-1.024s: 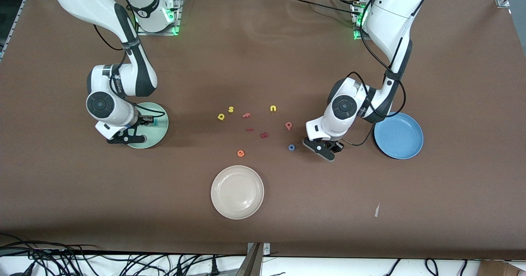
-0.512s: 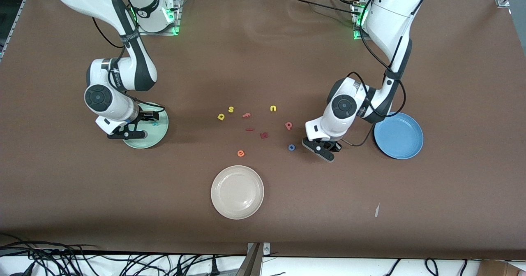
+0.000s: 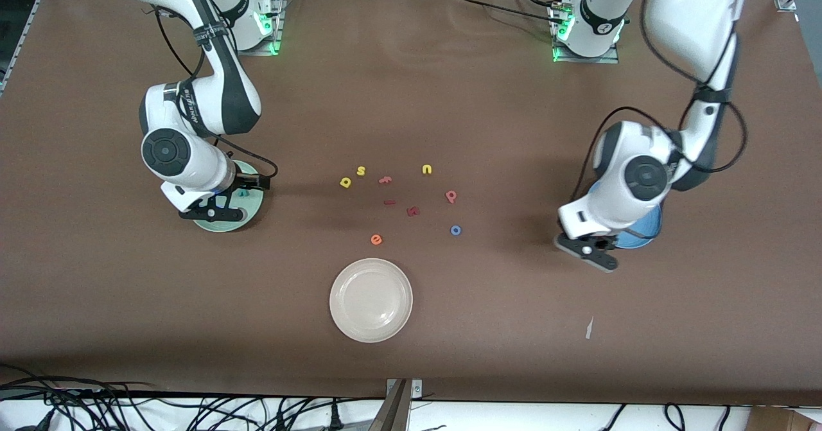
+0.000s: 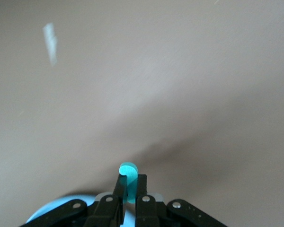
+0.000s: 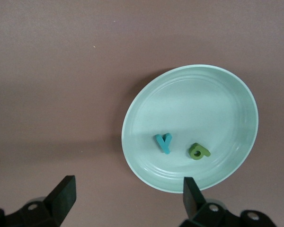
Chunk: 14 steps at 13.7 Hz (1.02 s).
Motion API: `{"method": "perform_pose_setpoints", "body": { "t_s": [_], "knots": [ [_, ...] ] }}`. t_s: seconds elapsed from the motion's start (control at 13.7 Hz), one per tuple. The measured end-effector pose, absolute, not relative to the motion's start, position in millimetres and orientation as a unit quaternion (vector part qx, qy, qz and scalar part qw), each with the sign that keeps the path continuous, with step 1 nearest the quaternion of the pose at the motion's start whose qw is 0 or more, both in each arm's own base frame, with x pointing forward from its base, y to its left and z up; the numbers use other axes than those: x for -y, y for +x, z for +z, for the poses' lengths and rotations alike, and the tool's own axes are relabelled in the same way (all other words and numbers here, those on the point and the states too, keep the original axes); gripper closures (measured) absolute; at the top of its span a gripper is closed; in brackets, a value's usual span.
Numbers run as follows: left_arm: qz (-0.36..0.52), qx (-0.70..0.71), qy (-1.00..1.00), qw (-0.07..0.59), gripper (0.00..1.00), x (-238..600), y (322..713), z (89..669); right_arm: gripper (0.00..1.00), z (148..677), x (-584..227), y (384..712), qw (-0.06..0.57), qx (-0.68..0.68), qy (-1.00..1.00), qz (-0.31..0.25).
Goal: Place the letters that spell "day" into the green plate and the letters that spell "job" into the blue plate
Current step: 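Release the q with the right gripper while the left gripper carries the 7, then release the 7 on the blue plate while the right gripper reaches letters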
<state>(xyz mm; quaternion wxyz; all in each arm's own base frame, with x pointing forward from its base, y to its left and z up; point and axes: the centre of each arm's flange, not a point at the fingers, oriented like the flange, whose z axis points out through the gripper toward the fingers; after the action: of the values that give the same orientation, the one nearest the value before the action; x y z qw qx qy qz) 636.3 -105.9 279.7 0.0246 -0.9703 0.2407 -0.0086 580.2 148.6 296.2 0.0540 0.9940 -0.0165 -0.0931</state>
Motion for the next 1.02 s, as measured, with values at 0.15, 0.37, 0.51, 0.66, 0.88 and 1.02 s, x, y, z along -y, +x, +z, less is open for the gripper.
{"method": "perform_pose_setpoints", "body": {
  "t_s": [0.15, 0.37, 0.51, 0.66, 0.88, 1.02],
  "knots": [
    [0.009, -0.232, -0.972, 0.022, 0.89, 80, 612, 282, 0.0, 294, -150, 581, 0.055, 0.016, 0.994, -0.094],
    [0.04, -0.234, -0.971, 0.015, 0.89, 53, 572, 273, 0.0, 294, -152, 582, 0.055, 0.015, 0.994, -0.093],
    [0.055, -0.229, -0.972, 0.011, 0.89, 39, 549, 268, 0.0, 294, -152, 583, 0.055, 0.015, 0.994, -0.093],
    [0.06, -0.226, -0.972, 0.008, 0.89, 24, 537, 267, 0.0, 294, -152, 583, 0.055, 0.015, 0.994, -0.093],
    [0.05, -0.227, -0.973, 0.009, 0.89, 19, 535, 257, 0.0, 297, -158, 583, 0.028, 0.035, 0.994, -0.095],
    [0.044, -0.229, -0.972, 0.01, 0.88, 21, 537, 246, 0.0, 303, -179, 582, 0.002, 0.069, 0.993, -0.094]
  ]
}}
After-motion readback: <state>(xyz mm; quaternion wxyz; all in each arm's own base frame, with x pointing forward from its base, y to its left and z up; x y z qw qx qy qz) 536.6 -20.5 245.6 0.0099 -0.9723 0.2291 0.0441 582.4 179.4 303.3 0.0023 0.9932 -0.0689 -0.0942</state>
